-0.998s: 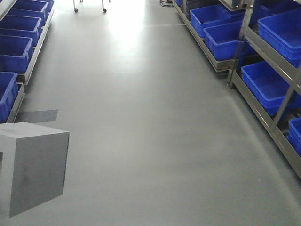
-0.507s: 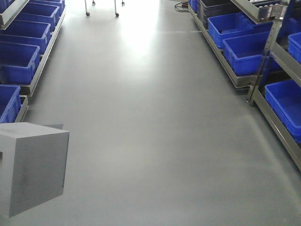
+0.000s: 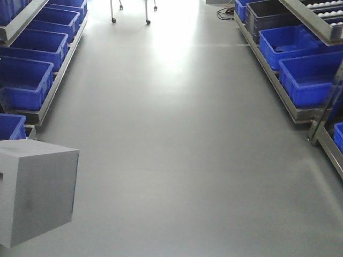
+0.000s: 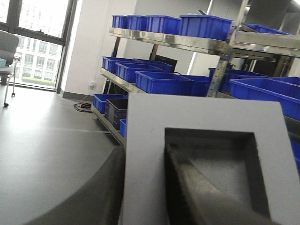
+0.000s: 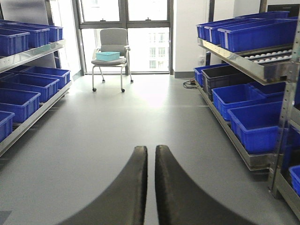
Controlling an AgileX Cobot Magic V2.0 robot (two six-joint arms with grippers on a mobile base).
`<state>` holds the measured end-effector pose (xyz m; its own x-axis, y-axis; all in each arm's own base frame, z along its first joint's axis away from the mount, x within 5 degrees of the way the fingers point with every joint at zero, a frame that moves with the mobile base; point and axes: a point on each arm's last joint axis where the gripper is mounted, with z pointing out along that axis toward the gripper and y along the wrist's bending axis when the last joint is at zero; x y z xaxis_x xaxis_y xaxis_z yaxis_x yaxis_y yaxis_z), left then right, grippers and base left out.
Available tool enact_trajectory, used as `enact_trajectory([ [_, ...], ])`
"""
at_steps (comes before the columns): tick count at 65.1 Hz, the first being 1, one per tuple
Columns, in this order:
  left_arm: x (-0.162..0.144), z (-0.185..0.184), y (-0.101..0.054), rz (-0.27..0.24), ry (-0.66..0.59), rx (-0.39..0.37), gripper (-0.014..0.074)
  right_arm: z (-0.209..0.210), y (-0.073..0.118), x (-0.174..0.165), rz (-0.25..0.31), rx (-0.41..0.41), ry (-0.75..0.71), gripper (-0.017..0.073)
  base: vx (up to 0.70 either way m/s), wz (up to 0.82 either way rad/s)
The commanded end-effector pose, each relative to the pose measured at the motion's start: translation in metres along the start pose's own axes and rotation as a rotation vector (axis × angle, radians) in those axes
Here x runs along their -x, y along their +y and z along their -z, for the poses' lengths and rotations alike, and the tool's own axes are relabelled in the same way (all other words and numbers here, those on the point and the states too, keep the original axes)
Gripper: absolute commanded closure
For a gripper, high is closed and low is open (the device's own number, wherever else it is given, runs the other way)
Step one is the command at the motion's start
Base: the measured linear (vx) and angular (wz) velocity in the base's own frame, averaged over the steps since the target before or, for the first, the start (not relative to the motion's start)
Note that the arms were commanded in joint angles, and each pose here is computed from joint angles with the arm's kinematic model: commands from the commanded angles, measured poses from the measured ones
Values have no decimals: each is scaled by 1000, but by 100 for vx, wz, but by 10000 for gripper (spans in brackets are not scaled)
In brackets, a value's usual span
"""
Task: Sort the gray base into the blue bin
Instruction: 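Drive down the aisle of blue bins holding the gray block, then turn toward the rack and stop in front of the large blue bins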
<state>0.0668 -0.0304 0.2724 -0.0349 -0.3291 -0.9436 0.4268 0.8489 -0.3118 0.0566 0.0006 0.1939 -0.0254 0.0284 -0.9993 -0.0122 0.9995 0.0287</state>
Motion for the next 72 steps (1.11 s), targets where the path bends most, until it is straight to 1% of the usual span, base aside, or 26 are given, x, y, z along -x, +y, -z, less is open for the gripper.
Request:
enact_trajectory([
  [1, 19, -1, -5, 14, -126, -26, 590, 1, 0, 9, 13, 4, -89, 564, 43, 11],
  [29, 19, -1, -5, 14, -126, -26, 590, 1, 0, 9, 13, 4, -89, 564, 39, 11],
  [41, 19, -1, -5, 14, -126, -26, 590, 1, 0, 9, 13, 4, -89, 564, 34, 26],
  [55, 19, -1, -5, 14, -126, -26, 590, 1, 0, 9, 13, 4, -89, 564, 31, 51],
  [72, 19, -1, -5, 14, -126, -26, 590, 1, 0, 9, 13, 4, -89, 564, 29, 72],
])
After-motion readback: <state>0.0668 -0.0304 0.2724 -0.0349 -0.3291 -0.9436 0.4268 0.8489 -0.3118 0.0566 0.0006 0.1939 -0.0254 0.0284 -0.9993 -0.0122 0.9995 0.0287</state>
